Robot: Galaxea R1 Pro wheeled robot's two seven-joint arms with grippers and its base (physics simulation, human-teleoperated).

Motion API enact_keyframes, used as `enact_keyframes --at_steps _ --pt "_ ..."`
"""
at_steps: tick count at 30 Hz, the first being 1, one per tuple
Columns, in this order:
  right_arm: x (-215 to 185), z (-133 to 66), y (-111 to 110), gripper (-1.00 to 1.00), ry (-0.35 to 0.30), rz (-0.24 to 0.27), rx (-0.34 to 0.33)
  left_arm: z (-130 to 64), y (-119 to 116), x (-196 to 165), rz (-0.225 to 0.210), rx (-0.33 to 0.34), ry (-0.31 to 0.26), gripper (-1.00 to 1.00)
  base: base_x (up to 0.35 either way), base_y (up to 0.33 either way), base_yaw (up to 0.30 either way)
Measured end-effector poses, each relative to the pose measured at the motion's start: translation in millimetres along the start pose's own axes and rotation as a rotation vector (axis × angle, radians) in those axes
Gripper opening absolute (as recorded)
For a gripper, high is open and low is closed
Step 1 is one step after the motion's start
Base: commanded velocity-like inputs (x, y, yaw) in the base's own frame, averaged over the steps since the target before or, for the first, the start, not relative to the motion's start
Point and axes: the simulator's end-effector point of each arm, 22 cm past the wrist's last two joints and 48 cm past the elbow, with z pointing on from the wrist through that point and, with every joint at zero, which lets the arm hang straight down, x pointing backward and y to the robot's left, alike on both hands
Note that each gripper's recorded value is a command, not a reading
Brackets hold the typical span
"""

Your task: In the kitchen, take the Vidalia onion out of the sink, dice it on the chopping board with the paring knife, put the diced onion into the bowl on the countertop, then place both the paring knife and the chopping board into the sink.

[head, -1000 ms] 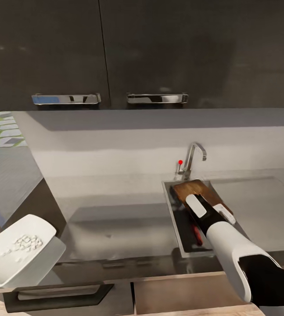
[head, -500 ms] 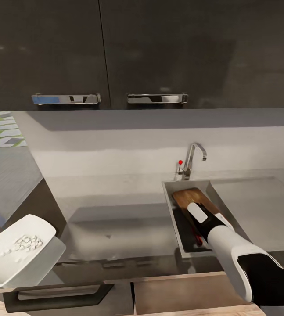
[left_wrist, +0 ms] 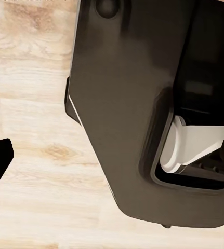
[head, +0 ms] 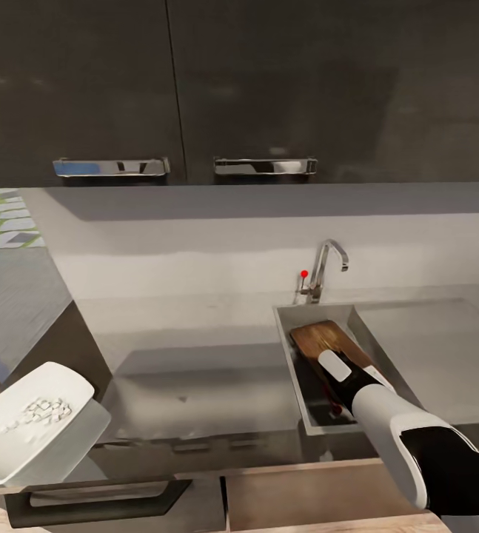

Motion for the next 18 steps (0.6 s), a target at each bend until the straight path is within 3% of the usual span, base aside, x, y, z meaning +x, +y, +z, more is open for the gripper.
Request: enact_keyframes --at_steps 6,18 --pt "6.1 0.4 -0.7 -1.0 0.022 0.011 0.004 -0.2 0.5 0.7 0.001 -0.001 0.002 1.0 0.168 -0.082 0.0" --pt "17.1 9.6 -2.3 -1.0 0.042 0.016 0.012 -1.6 2.0 7.3 0.001 -0.005 0.022 1.0 0.013 -0.002 0.0"
